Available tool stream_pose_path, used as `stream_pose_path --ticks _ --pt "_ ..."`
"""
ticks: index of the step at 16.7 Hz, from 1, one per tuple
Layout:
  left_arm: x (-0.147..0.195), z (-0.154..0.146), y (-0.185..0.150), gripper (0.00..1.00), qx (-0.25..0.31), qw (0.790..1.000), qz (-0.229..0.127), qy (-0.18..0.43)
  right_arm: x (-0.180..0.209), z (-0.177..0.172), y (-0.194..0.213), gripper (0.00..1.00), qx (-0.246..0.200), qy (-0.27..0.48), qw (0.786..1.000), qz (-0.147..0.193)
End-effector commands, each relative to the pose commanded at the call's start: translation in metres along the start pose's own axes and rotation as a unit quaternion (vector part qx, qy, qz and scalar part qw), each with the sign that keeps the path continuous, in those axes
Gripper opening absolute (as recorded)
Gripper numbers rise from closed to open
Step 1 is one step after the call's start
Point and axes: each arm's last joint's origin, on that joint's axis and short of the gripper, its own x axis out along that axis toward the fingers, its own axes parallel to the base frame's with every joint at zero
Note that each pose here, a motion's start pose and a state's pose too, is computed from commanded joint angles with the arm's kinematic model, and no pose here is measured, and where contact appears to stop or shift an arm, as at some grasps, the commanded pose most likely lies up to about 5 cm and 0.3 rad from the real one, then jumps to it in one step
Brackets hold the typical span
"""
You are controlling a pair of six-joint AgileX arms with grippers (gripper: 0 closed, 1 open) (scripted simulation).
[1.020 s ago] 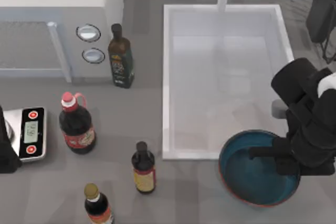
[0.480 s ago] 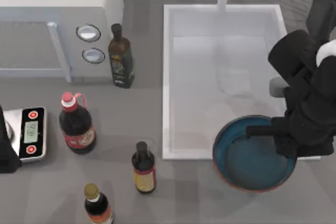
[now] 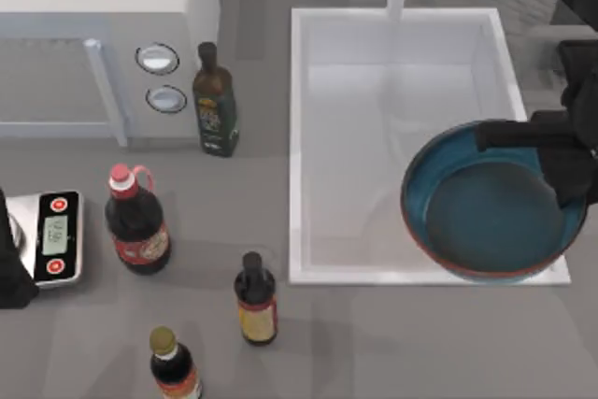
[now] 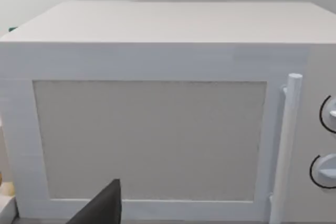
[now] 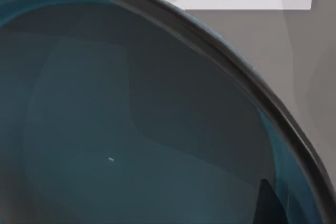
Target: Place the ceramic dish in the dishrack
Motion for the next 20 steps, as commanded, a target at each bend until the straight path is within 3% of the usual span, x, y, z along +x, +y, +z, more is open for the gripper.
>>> stream_pose_path --ticks 3,9,13,17,20 --pt "0.000 0.000 0.000 1.00 0.000 1.000 0.000 0.000 -0.027 -0.007 -0.006 0.00 0.000 -0.011 1.000 0.006" --pt "0.000 0.000 0.000 1.00 0.000 1.000 0.000 0.000 -0.028 -0.006 -0.007 0.00 0.002 -0.016 1.000 0.012" --pt "0.000 0.000 0.000 1.00 0.000 1.000 0.000 0.000 -0.036 0.005 -0.037 0.00 0.035 -0.078 0.994 0.074" --pt "0.000 0.000 0.000 1.00 0.000 1.000 0.000 0.000 -0.048 0.021 -0.094 0.00 0.078 -0.219 0.961 0.149" --pt "0.000 0.000 0.000 1.00 0.000 1.000 0.000 0.000 -0.061 0.022 -0.146 0.00 0.091 -0.363 0.912 0.169"
